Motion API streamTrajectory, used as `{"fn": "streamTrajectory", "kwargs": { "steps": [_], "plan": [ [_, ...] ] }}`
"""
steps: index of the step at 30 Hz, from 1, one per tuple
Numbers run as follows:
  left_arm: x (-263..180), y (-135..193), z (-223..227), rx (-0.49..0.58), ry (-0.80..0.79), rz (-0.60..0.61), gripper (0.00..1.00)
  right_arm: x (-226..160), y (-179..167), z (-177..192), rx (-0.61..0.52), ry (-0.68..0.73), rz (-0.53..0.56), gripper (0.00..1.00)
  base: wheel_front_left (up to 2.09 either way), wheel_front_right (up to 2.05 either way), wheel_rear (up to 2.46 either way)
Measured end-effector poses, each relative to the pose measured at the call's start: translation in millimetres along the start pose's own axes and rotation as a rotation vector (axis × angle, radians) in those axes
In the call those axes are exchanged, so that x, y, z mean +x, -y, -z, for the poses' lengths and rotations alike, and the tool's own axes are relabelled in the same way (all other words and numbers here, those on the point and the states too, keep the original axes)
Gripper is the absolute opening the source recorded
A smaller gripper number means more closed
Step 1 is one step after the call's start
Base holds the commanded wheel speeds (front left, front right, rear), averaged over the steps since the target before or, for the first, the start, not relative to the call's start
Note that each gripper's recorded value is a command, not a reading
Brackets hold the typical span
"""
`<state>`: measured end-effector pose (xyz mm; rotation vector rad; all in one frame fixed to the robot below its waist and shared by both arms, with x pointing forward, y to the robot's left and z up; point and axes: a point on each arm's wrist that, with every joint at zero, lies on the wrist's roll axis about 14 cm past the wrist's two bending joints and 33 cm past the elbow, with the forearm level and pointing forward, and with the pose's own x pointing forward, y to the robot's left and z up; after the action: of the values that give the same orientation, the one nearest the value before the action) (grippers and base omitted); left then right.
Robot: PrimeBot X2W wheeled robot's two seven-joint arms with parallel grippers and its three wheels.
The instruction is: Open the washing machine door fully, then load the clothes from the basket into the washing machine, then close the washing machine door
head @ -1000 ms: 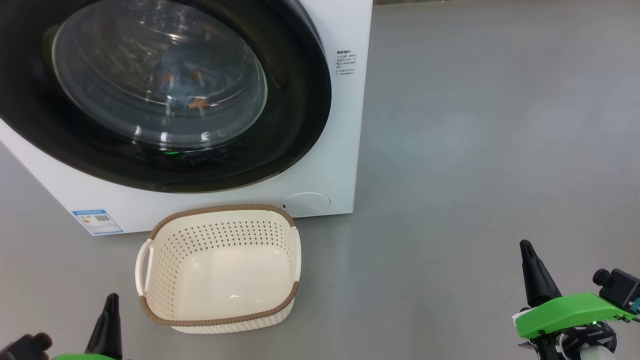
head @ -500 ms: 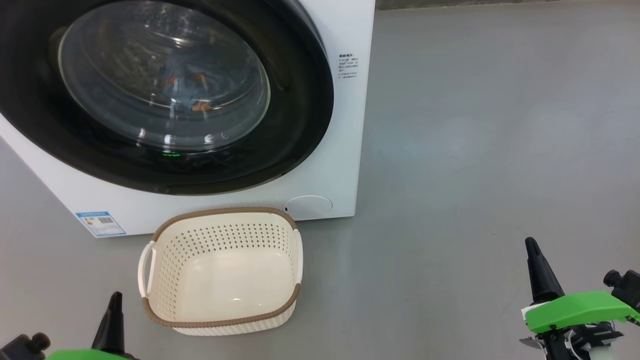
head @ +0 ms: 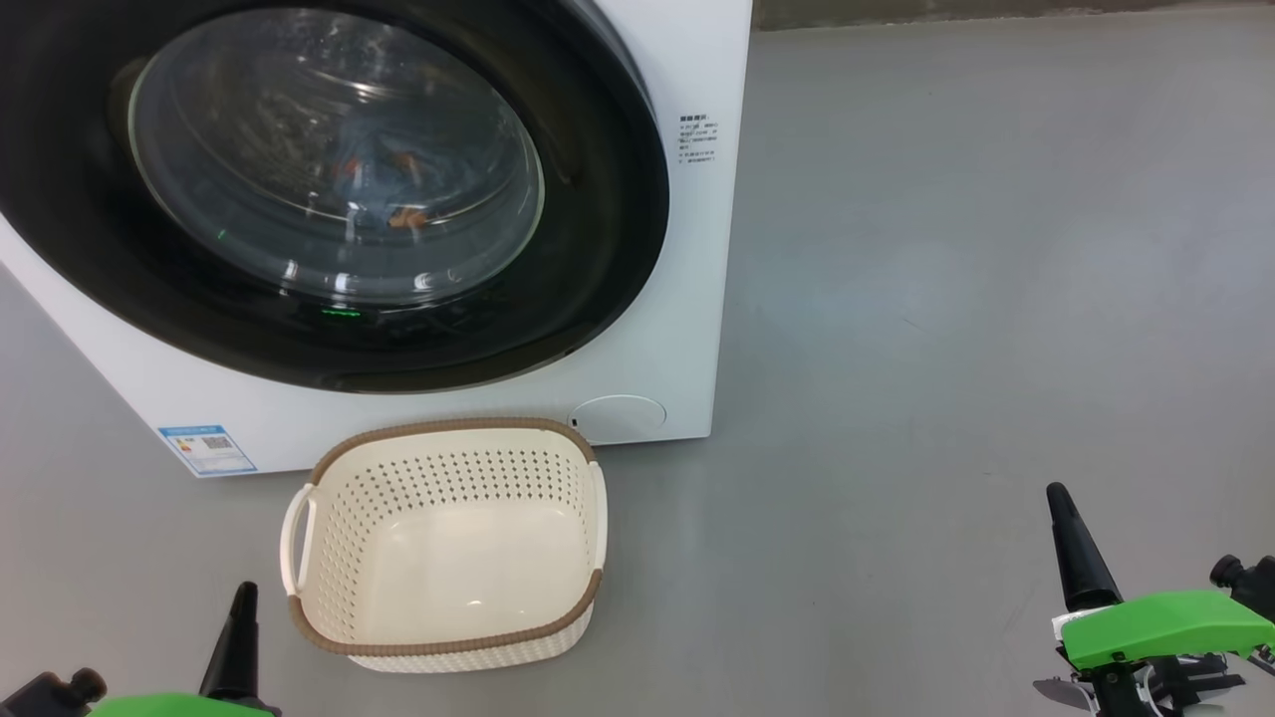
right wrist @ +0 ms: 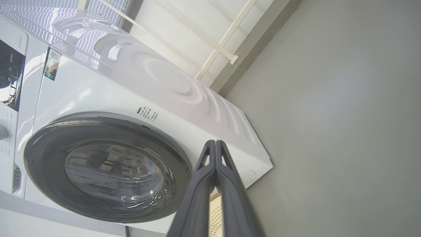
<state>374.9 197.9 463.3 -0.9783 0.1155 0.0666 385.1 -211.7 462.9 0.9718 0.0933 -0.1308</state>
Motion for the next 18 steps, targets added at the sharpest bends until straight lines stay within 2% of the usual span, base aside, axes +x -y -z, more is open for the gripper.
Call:
{"fn": "streamTrajectory", "kwargs": {
  "steps": [18],
  "plan": [
    [0.2, 4.6, -2.1, -0.185, -0.001, 0.005, 0.00, 0.5, -8.9, -5.7, 0.194, 0.003, -0.024, 0.00, 0.00, 0.00, 0.00]
  ]
}}
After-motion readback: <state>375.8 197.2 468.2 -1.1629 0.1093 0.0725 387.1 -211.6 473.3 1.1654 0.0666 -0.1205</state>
